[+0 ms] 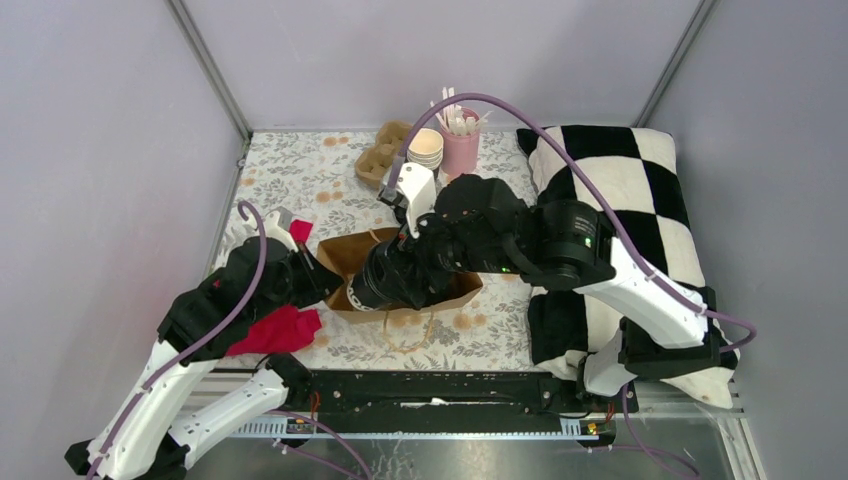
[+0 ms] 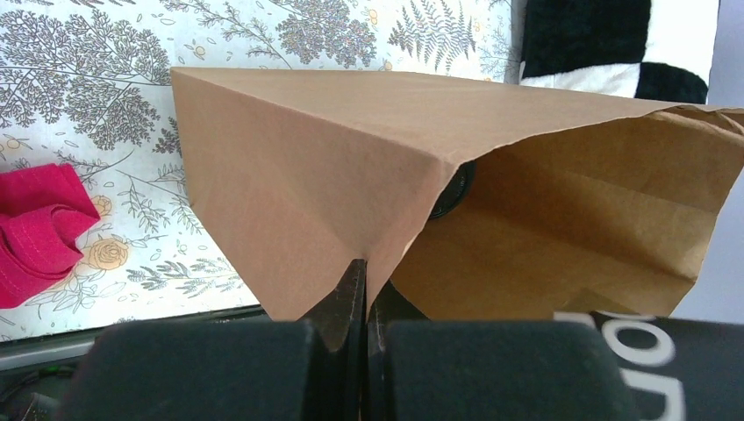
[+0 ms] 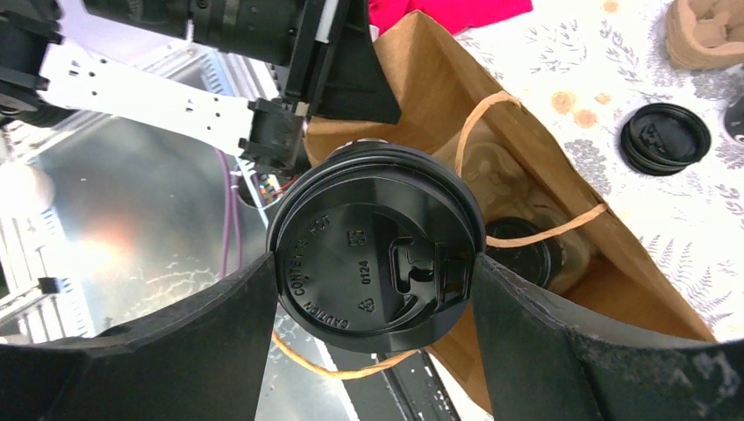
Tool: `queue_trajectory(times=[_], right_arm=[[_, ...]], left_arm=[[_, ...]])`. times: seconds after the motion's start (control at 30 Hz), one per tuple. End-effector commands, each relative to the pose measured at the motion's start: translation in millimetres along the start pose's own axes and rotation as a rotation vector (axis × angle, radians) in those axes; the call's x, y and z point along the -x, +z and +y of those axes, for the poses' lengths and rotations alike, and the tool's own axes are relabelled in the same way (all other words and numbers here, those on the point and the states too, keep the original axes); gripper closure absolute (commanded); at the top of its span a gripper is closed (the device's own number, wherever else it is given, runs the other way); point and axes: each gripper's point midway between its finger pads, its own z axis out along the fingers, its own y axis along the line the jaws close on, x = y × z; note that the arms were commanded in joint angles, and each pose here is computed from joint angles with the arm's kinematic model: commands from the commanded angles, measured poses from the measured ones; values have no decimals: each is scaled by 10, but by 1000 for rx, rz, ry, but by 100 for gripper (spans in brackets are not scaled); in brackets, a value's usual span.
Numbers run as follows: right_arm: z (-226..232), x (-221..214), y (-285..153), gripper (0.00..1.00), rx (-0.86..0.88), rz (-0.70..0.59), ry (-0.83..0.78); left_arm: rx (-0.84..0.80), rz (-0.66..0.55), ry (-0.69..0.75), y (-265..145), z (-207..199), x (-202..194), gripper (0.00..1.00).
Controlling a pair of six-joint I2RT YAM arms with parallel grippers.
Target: Pack the takeout coffee
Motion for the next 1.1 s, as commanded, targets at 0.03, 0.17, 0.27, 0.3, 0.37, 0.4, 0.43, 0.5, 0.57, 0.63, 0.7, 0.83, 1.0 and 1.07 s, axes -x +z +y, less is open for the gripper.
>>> queue_trajectory(times=[0.03,0.17,0.27,0.3,0.37,0.4,0.43,0.5,0.57,0.63,0.7,0.83,1.0,1.07], right_arm=[[-60,53,19,36,-57,6,-73],[-74,-27,107,36,-79,25,-103],[-209,-126,182,36,-168,48,-162],[-260,-151,201,36,-195,54,-183],[-325,-211,260,36,-236,70,-218],[-328,-240,284,36,-247,76,-234],[-320,-286,322,36,-252,86,-253],[-285,-408,412,36,-263,105,-293],[-249,-520,486,36,-266,116,-323],[-219,-617,552,36,-260,121,-333],[-184,-686,596,36,-247,121,-330],[-108,-842,679,36,-222,127,-333],[-131,-1004,774,36,-268,123,-367],[-159,-1036,819,36,-295,119,-375]], left_arm=[[-67,-48,15,-41,-131,105,100],[-72,-36,16,-20,-143,82,100],[-81,-28,14,-5,-150,60,100],[-84,-25,13,-2,-150,50,100],[-84,-23,12,4,-144,40,100],[-83,-22,11,8,-139,34,100],[-84,-24,8,2,-138,35,100],[-89,-28,0,-4,-145,39,100],[-99,-33,-5,-12,-160,47,100],[-108,-39,-8,-23,-167,50,100],[-113,-44,-6,-32,-167,54,100],[-127,-38,12,-12,-159,17,100],[-123,-32,6,29,-60,-75,98],[-121,-23,11,44,-21,-121,98]])
